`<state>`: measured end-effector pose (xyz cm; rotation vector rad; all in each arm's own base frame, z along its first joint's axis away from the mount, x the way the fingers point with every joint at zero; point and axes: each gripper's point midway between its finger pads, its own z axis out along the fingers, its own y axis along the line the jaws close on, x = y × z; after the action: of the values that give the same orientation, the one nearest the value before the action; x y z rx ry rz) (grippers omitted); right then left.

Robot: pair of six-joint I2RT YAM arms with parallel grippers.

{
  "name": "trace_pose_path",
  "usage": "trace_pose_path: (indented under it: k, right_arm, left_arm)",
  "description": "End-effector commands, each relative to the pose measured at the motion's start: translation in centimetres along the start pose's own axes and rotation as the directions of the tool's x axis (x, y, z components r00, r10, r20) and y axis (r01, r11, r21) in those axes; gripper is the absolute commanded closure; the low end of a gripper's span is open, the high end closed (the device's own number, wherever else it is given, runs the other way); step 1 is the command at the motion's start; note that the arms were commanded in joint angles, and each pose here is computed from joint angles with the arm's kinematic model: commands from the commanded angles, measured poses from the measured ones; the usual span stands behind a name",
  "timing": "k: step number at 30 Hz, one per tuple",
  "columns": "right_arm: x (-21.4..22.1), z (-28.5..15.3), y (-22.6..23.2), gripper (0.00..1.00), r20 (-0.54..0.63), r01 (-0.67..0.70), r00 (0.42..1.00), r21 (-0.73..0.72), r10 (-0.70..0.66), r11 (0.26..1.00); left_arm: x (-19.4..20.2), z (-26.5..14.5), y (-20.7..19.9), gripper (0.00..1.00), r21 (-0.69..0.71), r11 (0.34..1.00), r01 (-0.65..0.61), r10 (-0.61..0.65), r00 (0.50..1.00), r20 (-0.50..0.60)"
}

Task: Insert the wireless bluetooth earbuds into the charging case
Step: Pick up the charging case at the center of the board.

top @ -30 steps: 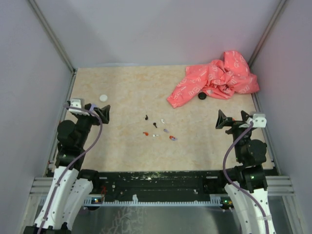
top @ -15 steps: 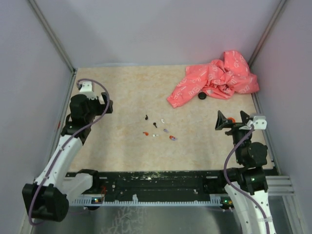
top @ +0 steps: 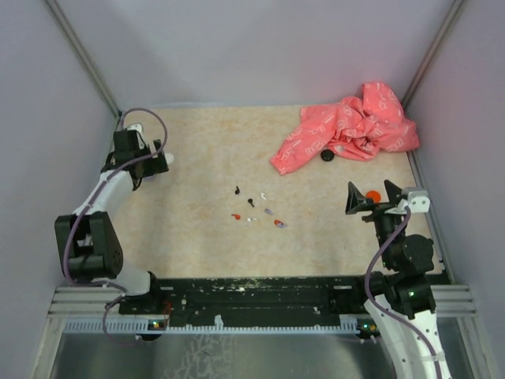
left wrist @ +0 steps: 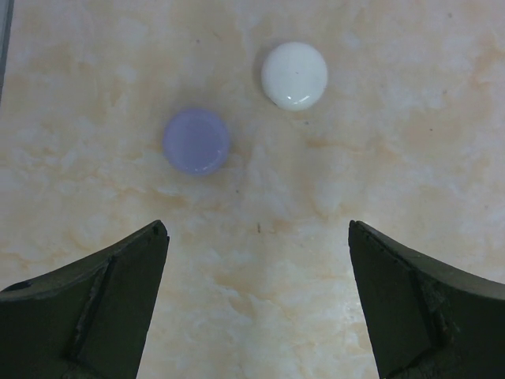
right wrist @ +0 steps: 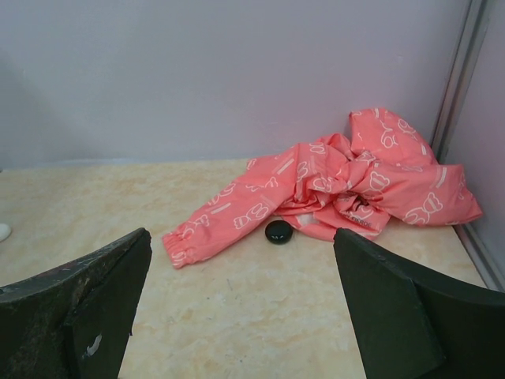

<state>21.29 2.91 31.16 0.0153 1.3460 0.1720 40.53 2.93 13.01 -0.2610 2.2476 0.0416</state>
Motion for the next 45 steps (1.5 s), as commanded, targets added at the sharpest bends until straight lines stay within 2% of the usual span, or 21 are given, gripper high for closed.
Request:
trace_pose_path:
  k: [1,7,13,18,29,45]
  right_arm:
    - [-1.2,0.0,0.6,0.02,0.055,0.0,0.998,-0.033,0.002,0.999]
    - [-0.8,0.1,1.4,0.02,0.044,-0.004,0.999,-0.067,0.007,0.998]
    - [-0.7,0.0,1.9,0.02,0.038,-0.002,0.999,-0.088,0.006,0.996]
    - [-0.4,0.1,2.6,0.02,0.024,-0.006,1.0,-0.119,0.008,0.993]
    - [-0.4,0.1,2.6,0.02,0.027,-0.005,1.0,-0.119,0.008,0.993]
    - [-0.5,0.0,2.8,0.02,0.03,-0.007,1.0,-0.13,0.01,0.991]
  left_arm:
    - [-1.3,1.5,1.5,0.0,0.041,0.998,-0.051,0.052,0.998,-0.035]
    - [-0.5,4.5,3.6,0.02,0.055,0.988,-0.147,0.152,0.984,-0.098]
    - [1.2,7.6,4.7,0.05,0.124,0.977,-0.176,0.197,0.962,-0.19]
    - [2.5,9.3,5.5,0.07,0.143,0.968,-0.208,0.236,0.947,-0.218]
    - [2.9,10.4,5.1,0.12,0.201,0.953,-0.224,0.269,0.935,-0.233]
    - [4.0,10.3,4.2,0.28,0.258,0.94,-0.224,0.289,0.925,-0.248]
